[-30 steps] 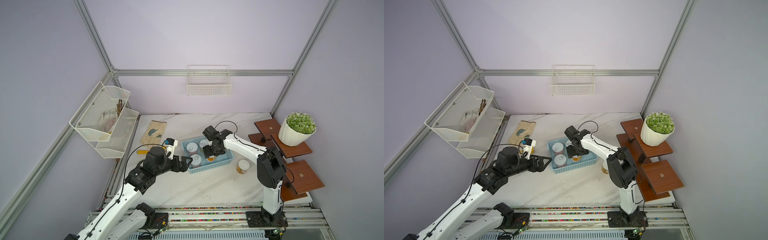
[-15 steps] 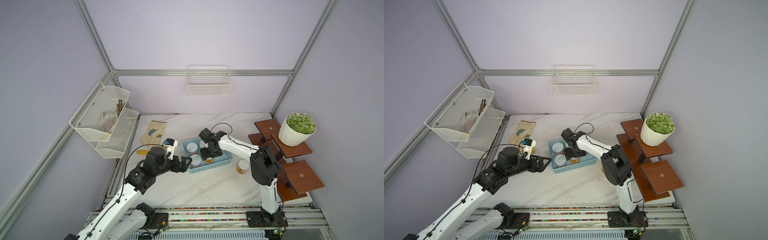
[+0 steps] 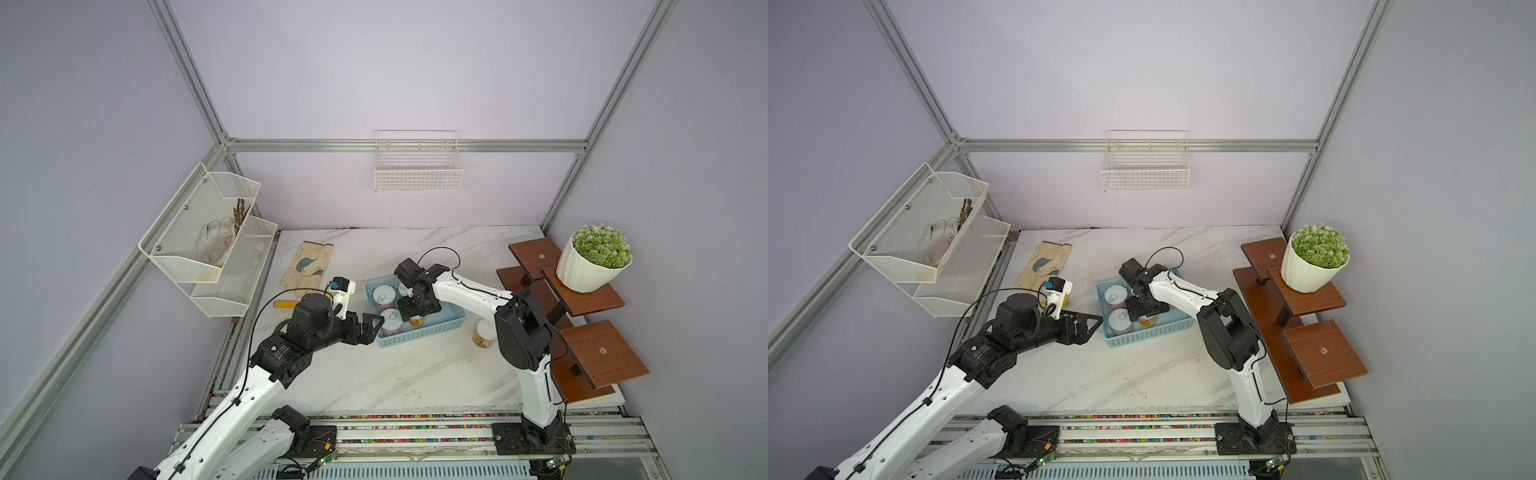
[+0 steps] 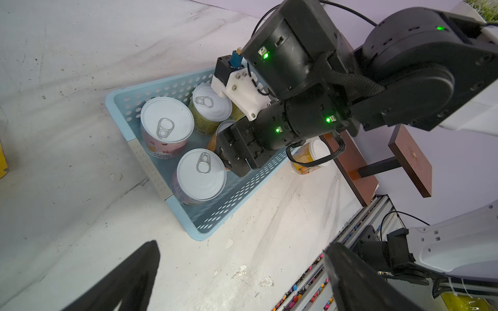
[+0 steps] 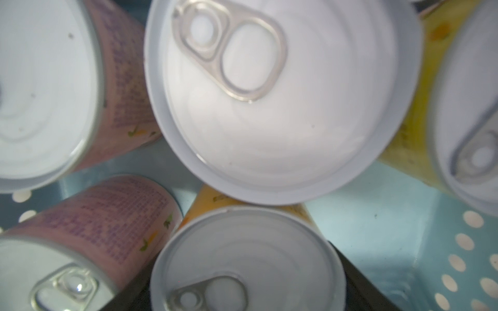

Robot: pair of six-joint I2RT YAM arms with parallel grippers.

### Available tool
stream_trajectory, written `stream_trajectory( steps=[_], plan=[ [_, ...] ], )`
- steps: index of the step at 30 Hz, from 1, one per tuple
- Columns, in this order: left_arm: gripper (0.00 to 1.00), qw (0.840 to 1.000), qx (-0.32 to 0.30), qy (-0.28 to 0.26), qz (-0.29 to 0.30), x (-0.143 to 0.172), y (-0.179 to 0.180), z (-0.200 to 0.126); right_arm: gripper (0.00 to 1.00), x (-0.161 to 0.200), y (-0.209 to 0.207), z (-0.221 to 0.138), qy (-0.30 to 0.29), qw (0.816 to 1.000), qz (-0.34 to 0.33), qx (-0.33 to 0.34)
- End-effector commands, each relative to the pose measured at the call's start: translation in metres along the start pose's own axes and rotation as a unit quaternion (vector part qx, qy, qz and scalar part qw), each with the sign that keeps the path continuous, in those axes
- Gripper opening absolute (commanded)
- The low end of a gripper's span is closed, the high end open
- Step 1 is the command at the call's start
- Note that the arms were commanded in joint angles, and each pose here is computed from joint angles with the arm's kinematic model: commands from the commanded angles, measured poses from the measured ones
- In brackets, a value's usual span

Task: Put the canned food in the basket
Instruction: Place the canned food in the basket.

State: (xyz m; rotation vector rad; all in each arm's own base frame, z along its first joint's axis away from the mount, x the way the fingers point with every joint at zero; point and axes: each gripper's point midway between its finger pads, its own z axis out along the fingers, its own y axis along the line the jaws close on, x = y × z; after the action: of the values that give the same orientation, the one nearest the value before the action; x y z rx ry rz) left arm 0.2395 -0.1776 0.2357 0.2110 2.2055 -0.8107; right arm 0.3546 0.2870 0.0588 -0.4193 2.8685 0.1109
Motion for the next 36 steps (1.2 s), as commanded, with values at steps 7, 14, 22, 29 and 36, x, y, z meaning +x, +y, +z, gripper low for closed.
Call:
stream_trajectory(
  steps=[7,14,22,29,36],
  plan=[
    [1.00,1.000,0.000,-0.007,0.009,-0.003,0.000,0.001,0.84,-0.002,0.000,0.009,0.000,1.000,0.009,0.014],
    [1.00,1.000,0.001,-0.005,0.006,-0.001,0.001,0.002,0.93,-0.002,-0.002,0.004,-0.002,1.000,0.010,0.019],
    [1.00,1.000,0.006,-0.005,0.005,-0.004,-0.001,0.008,0.92,-0.008,-0.004,-0.028,-0.031,0.999,0.013,0.012],
    [1.00,1.000,0.012,0.003,0.011,-0.008,-0.004,0.021,0.93,-0.011,0.003,-0.081,-0.079,0.996,0.008,-0.033],
    [1.00,0.998,0.022,0.014,0.052,-0.009,-0.024,0.035,0.93,0.013,-0.010,-0.115,-0.117,0.992,0.019,-0.053]
  ],
)
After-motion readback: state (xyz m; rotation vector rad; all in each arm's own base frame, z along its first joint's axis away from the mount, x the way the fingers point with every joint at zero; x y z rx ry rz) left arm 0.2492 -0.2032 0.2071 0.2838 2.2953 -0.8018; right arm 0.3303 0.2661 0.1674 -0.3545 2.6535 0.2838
